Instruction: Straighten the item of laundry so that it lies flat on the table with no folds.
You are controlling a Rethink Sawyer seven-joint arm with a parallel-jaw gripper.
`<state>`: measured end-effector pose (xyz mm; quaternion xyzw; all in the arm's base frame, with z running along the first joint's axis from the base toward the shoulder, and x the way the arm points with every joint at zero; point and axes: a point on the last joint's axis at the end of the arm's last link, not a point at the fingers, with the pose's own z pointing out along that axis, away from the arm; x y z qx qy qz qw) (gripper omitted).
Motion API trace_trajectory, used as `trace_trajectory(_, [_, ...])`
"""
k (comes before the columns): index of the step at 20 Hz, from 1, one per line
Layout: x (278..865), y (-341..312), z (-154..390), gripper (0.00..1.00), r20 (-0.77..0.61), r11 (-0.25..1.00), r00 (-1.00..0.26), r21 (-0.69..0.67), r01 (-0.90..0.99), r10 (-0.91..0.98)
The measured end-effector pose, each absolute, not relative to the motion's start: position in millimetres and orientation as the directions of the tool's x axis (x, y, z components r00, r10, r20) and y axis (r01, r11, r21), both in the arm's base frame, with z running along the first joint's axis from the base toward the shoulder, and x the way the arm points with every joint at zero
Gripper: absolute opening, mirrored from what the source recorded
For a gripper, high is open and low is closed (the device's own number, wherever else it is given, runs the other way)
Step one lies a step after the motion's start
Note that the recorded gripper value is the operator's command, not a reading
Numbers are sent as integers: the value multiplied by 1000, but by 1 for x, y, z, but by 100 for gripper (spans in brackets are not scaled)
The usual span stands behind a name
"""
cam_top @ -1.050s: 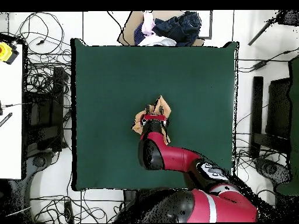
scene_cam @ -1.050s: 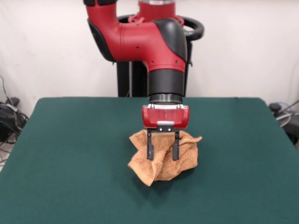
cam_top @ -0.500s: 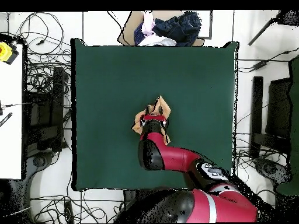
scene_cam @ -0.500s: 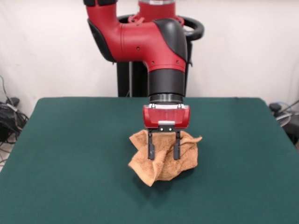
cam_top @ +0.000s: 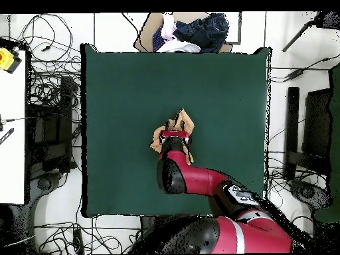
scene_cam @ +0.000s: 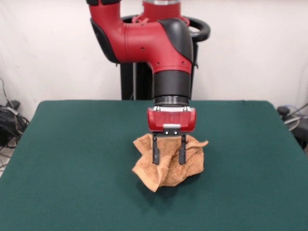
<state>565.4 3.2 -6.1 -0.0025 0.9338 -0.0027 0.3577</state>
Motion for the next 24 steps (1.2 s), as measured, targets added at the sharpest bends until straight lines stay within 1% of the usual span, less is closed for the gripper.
trace_trajectory(15, [575,-4,13,100,-693,999,-720,-41,-5,-32])
trace_trajectory(24, [573,-9,15,100,-691,998,-722,-60,-5,-45])
